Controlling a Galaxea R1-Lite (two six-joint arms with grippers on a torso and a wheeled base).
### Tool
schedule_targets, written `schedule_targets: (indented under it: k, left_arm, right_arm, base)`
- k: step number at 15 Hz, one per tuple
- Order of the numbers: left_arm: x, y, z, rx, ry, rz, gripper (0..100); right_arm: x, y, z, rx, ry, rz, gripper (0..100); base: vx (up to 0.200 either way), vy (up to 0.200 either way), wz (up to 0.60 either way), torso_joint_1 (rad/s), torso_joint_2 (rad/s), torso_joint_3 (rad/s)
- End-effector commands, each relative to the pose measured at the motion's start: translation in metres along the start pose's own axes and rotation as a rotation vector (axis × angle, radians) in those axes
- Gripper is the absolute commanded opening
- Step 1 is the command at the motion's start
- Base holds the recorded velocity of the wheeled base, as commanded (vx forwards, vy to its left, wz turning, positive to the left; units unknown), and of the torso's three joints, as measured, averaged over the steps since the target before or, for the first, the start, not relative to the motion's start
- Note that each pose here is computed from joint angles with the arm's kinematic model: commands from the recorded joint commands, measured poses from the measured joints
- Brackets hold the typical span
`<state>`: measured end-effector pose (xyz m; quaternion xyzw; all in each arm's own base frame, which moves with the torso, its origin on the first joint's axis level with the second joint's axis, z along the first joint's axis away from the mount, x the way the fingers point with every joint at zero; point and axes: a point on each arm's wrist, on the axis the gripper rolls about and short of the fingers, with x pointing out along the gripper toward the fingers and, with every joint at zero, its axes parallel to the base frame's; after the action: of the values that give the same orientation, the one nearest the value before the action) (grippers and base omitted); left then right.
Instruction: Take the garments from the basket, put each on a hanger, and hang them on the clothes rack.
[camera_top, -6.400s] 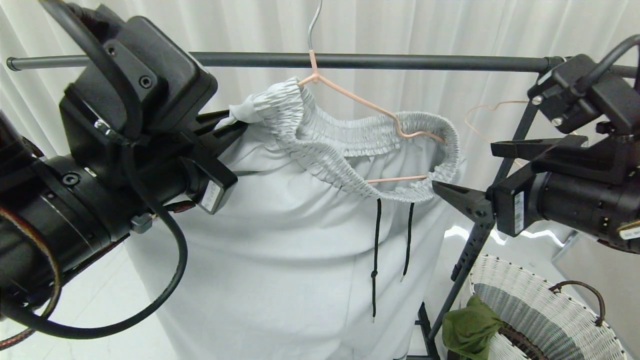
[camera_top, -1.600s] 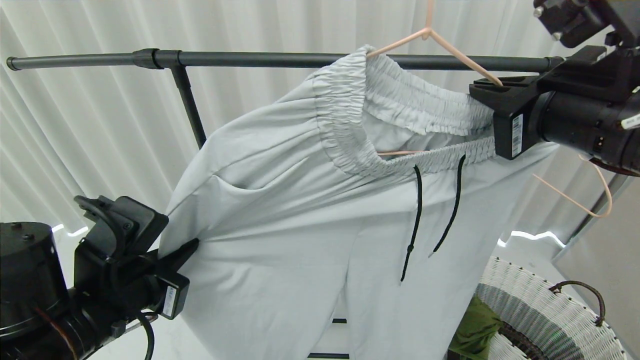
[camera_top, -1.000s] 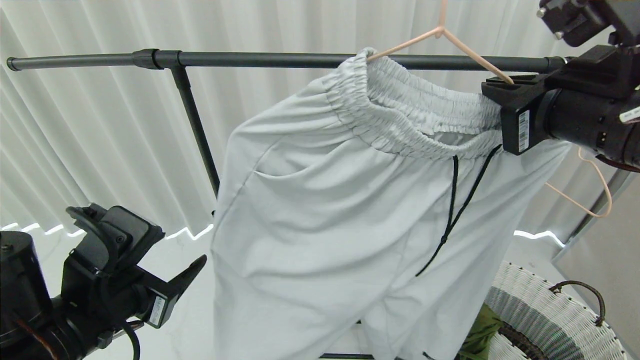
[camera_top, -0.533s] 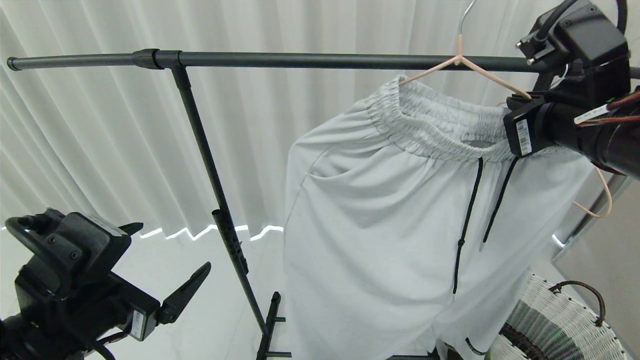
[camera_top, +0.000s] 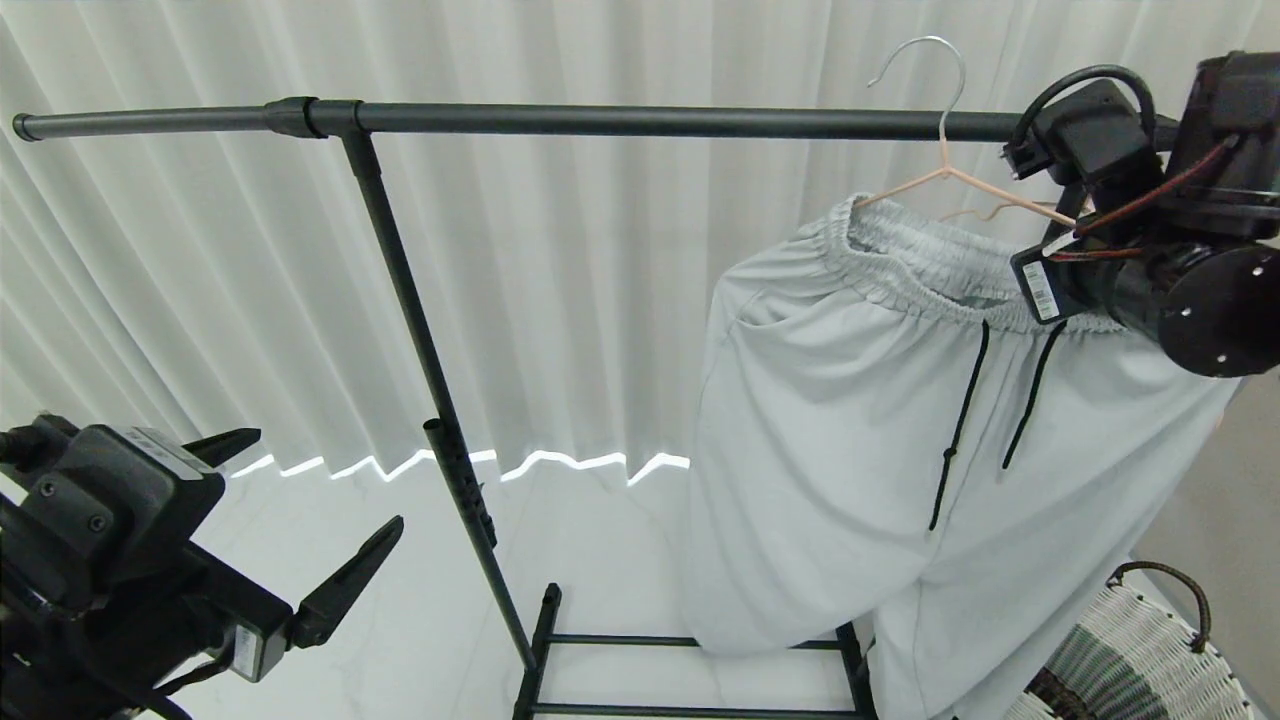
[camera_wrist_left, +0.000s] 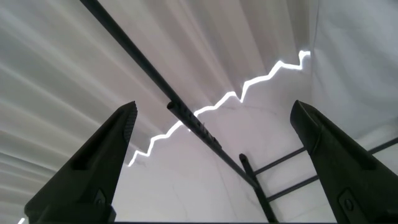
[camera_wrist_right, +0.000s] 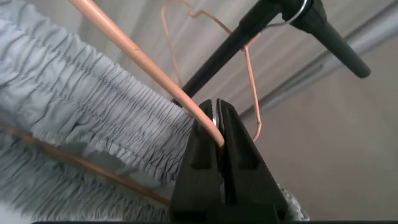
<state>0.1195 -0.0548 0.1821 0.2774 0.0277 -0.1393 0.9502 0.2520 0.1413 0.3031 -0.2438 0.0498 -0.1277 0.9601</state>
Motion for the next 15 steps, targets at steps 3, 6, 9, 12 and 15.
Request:
schedule_targets:
  k: [3, 6, 9, 12, 15]
  left_arm:
    - [0.000, 0.000, 0.000, 0.001, -0.002, 0.001, 100]
    - [0.000, 0.001, 0.001, 0.002, -0.005, 0.003, 100]
    - [0.000, 0.001, 0.001, 0.002, -0.004, 0.002, 100]
    - [0.000, 0.001, 0.001, 0.002, -0.004, 0.002, 100]
    - [0.000, 0.000, 0.001, 0.009, -0.003, 0.000, 100]
  right_arm:
    - [0.027, 0.015, 0.001, -0.002, 0.056, -0.084, 0]
    - [0.036, 0.016, 0.004, 0.021, 0.070, -0.129, 0]
    - [0.051, 0.016, 0.002, 0.022, 0.088, -0.161, 0]
    - [0.067, 0.021, 0.005, 0.029, 0.096, -0.188, 0]
    - [0.079, 0.030, 0.005, 0.021, 0.108, -0.201, 0]
  base:
    - [0.000, 0.000, 0.00, 0.000, 0.00, 0.000]
    - [0.000, 0.000, 0.00, 0.000, 0.00, 0.000]
    - [0.000, 0.000, 0.00, 0.000, 0.00, 0.000]
    - [0.000, 0.000, 0.00, 0.000, 0.00, 0.000]
    - [0.000, 0.000, 0.00, 0.000, 0.00, 0.000]
